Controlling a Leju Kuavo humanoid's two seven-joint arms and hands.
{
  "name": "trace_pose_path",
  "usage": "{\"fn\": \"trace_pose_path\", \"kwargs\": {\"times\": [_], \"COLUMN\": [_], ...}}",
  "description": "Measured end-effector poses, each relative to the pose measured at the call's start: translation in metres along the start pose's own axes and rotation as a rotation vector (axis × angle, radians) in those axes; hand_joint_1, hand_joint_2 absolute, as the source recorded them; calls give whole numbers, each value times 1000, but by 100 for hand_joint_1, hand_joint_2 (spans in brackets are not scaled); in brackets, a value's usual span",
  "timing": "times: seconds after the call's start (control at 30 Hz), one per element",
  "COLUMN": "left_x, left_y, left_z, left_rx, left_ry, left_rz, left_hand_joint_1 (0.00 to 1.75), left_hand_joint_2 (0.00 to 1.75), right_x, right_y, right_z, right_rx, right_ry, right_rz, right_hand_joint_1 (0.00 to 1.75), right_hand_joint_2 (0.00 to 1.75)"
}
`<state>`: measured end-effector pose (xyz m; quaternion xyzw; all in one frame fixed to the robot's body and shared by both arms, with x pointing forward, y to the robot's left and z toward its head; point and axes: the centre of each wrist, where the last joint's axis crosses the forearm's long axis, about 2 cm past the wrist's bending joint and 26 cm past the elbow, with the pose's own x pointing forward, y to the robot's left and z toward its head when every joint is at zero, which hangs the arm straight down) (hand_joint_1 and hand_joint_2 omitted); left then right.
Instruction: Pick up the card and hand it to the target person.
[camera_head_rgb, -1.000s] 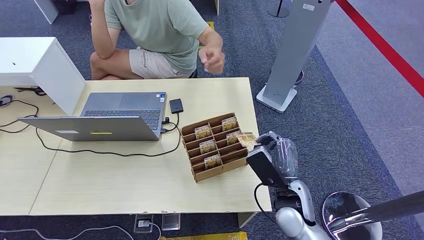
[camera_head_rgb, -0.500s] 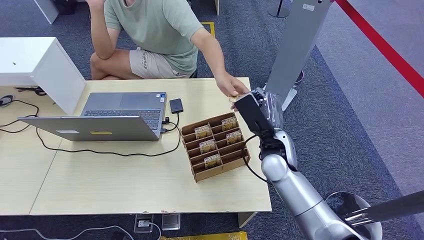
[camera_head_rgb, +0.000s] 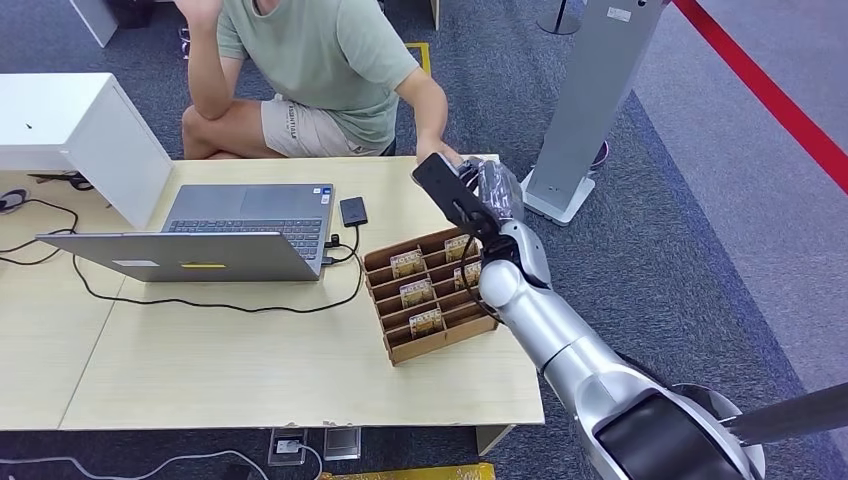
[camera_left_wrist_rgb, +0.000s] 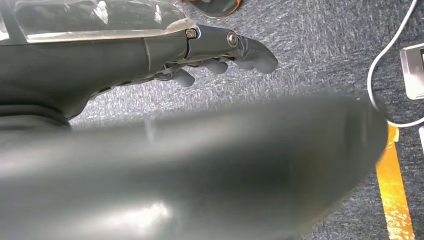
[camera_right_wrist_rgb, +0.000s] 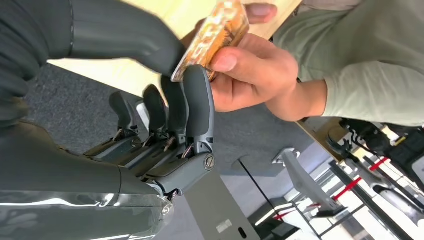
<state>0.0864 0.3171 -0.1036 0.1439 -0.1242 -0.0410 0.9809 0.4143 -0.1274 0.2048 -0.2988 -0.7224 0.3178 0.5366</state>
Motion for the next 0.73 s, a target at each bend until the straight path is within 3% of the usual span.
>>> {"fn": "trace_pose_path", "kwargs": {"times": [0.2, 0.33, 0.73], "left_x": [-3, -7, -20], "left_y": [-1, -1, -2], "left_z": [0, 1, 2], "left_rx": [-16, -15, -10], "left_ry": [-10, -6, 12], "left_rz": [1, 11, 40], "left_hand_joint_1": [0, 0, 0], "left_hand_joint_2": [175, 0, 0], "right_x": [1, 3, 1], "right_y": [11, 11, -5], "right_z": [0, -3, -1], "right_rx": [39, 36, -62], "right_ry": [-3, -9, -20], "right_rz": [20, 9, -119], "right_hand_joint_1": [0, 0, 0], "right_hand_joint_2": [175, 175, 175]}}
